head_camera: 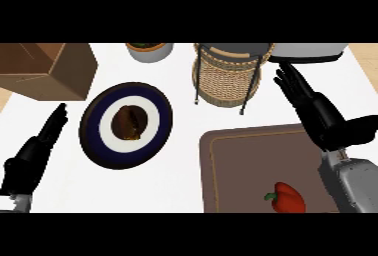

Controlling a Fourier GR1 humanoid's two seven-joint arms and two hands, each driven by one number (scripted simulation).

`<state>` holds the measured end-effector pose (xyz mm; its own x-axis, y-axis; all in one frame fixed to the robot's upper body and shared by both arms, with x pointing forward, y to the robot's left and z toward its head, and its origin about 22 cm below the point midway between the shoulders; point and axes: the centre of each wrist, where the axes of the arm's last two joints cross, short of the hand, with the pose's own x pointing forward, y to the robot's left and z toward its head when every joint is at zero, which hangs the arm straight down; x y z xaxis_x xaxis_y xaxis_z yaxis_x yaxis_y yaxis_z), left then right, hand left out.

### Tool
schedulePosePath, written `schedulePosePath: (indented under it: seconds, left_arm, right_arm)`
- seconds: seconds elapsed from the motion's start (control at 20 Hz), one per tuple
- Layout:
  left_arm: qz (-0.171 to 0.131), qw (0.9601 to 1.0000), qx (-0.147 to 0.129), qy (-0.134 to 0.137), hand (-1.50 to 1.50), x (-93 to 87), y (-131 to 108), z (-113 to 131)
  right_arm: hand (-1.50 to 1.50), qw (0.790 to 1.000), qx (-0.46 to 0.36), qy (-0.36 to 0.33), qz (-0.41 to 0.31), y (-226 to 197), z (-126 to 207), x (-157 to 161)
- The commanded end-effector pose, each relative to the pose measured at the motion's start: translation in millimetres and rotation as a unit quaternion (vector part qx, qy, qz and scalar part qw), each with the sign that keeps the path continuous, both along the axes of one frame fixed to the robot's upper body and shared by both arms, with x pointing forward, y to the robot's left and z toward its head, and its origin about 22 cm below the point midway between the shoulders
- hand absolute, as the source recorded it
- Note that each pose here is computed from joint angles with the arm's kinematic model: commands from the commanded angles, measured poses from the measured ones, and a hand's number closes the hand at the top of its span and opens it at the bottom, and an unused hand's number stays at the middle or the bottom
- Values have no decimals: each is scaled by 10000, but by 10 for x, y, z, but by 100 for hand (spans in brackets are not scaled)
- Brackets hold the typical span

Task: Pick the bell pepper from the tray and place it in the tiered basket

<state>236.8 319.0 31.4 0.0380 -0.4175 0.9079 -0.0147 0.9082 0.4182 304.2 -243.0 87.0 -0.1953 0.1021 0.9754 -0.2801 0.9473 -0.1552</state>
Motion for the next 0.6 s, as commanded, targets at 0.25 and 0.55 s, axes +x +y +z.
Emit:
schedulePosePath:
  seconds: [0.25,0.55]
  left_arm:
    - [586,9933,-561,827,0,-116,86,-303]
    - [984,9796,-1053,1403,0,-293,251,-448]
  right_arm:
    - [150,9099,1979,2463,2689,399,-1253,-550]
    - [-150,9395,1467,1404,2759,-748,-1071,-697]
